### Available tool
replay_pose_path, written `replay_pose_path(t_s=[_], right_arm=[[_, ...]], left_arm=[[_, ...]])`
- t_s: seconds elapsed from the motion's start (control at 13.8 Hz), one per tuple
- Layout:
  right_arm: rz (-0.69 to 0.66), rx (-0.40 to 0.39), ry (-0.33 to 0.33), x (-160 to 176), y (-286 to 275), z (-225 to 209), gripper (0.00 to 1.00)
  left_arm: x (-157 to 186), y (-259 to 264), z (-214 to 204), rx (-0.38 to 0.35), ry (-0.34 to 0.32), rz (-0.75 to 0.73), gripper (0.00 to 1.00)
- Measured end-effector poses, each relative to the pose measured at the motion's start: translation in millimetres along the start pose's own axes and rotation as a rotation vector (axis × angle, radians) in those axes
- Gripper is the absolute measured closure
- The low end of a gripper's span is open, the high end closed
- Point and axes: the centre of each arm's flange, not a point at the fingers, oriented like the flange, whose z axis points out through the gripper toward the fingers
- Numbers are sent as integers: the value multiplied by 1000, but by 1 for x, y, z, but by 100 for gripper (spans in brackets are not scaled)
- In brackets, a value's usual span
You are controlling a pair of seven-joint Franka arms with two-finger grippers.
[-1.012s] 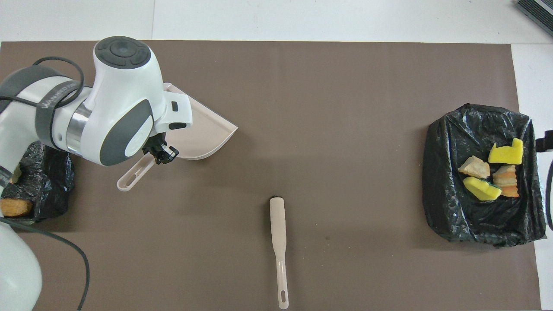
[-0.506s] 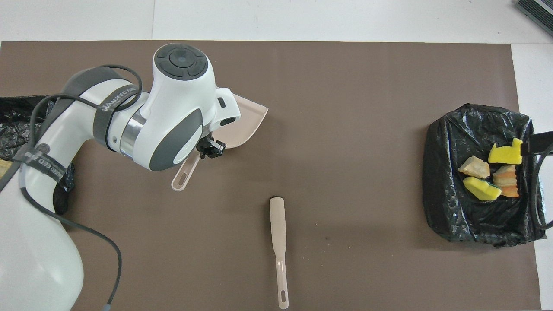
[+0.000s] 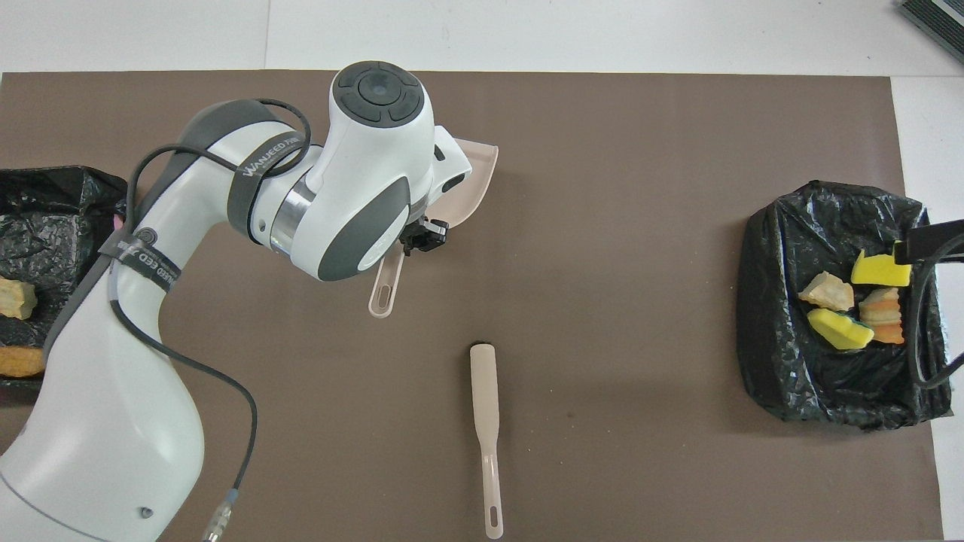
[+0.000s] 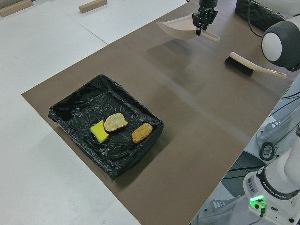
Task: Sweep and dump trash in bin
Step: 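Place the empty dustpan on the table with the left gripper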
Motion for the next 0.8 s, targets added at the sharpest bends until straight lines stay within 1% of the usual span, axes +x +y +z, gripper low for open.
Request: replay_pose_path(t_s=[0.14,0.36,0.51,0.8], right_arm=[[-10,0,-1,0,-5,0,0],[-15,0,-1,0,-8,1,0],[-14,1,-2,0,-8,1,0],[-15,1,-2,0,-8,1,0]], left_arm=[[8,12,5,-17,5,-35,67],[18,42,39,-32,-17,-71,67],[21,63,54,-45,-23,-70,67],[19,86,53,-67,10,-69,67]])
